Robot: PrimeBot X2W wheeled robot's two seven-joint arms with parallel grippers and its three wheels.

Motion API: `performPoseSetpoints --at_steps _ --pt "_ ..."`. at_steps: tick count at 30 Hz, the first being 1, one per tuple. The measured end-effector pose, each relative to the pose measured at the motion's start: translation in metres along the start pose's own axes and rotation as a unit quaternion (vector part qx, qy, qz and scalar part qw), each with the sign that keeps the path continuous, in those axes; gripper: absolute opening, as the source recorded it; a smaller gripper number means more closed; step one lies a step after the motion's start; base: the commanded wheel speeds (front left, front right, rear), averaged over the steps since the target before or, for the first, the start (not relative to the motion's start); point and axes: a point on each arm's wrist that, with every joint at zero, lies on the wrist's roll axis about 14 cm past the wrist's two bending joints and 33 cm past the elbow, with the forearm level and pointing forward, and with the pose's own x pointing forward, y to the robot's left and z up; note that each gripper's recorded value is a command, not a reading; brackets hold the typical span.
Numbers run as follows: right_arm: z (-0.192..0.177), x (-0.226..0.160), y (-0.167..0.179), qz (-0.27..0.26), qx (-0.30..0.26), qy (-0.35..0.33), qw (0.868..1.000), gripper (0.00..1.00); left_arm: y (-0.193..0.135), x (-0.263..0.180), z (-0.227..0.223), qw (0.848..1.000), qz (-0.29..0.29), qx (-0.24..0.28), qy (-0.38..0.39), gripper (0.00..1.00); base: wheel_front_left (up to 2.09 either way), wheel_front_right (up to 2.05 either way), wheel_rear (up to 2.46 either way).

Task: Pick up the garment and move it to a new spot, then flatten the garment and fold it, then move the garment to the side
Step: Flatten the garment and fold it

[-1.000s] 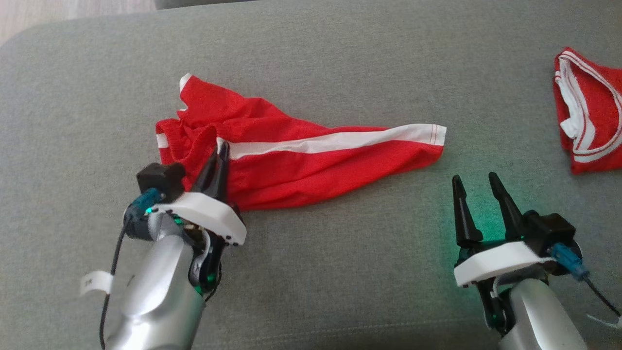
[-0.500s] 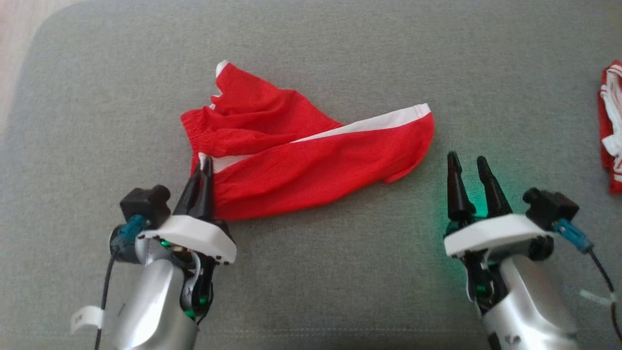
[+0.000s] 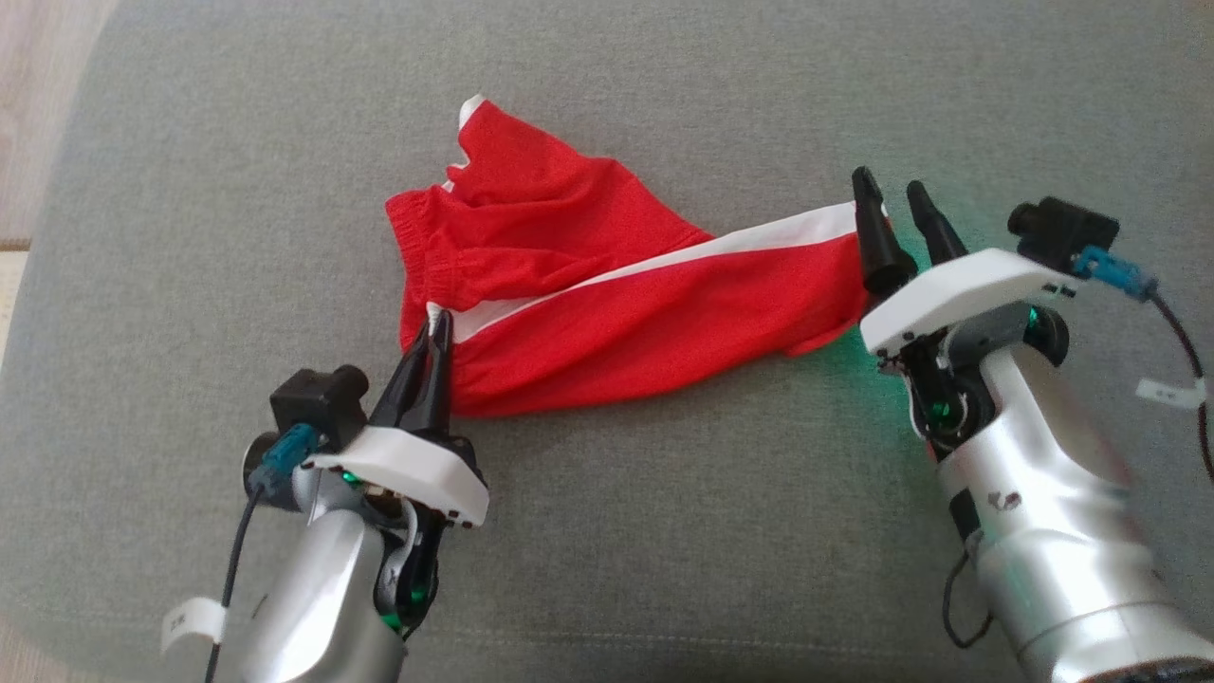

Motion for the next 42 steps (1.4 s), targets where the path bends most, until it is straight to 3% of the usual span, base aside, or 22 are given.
performPoseSetpoints --at_steps 9,22,26,31,32,33,34,35,36,42 --pt "-0.026 0.010 -0.015 -0.024 -0.010 0.057 0.998 1.00 0.004 -0.001 -0.004 1.000 0.005 -0.007 0.005 0.00 0.00 0.00 0.00" --pt "-0.032 0.012 -0.009 -0.012 -0.010 0.065 0.998 1.00 0.003 0.002 -0.005 1.000 0.004 -0.008 0.006 0.00 0.00 0.00 0.00" --pt "-0.032 0.012 -0.009 -0.012 -0.010 0.064 0.998 0.93 0.003 0.002 -0.005 1.000 0.004 -0.008 0.006 0.00 0.00 0.00 0.00" --pt "-0.030 0.015 -0.008 -0.011 -0.011 0.062 0.998 0.75 0.003 0.002 -0.006 1.000 0.004 -0.008 0.008 0.00 0.00 0.00 0.00" --pt "-0.028 0.016 -0.007 -0.010 -0.013 0.062 0.998 0.65 0.004 0.002 -0.007 1.000 0.005 -0.009 0.008 0.00 0.00 0.00 0.00" --pt "-0.027 0.018 -0.006 -0.009 -0.016 0.060 0.998 0.43 0.004 0.002 -0.007 1.000 0.006 -0.010 0.009 0.00 0.00 0.00 0.00" --pt "-0.025 0.019 -0.006 -0.008 -0.016 0.059 0.998 0.31 0.005 0.002 -0.007 1.000 0.006 -0.010 0.009 0.00 0.00 0.00 0.00" --pt "-0.024 0.020 -0.005 -0.008 -0.017 0.059 0.998 0.09 0.005 0.001 -0.008 1.000 0.007 -0.012 0.010 0.00 0.00 0.00 0.00" --pt "-0.024 0.021 -0.005 -0.008 -0.020 0.059 0.998 0.00 0.006 0.001 -0.008 1.000 0.008 -0.012 0.010 0.00 0.00 0.00 0.00" --pt "-0.026 0.019 -0.012 -0.020 -0.027 0.065 0.997 0.00 0.007 0.000 -0.007 1.000 0.010 -0.011 0.009 0.00 0.00 0.00 0.00"
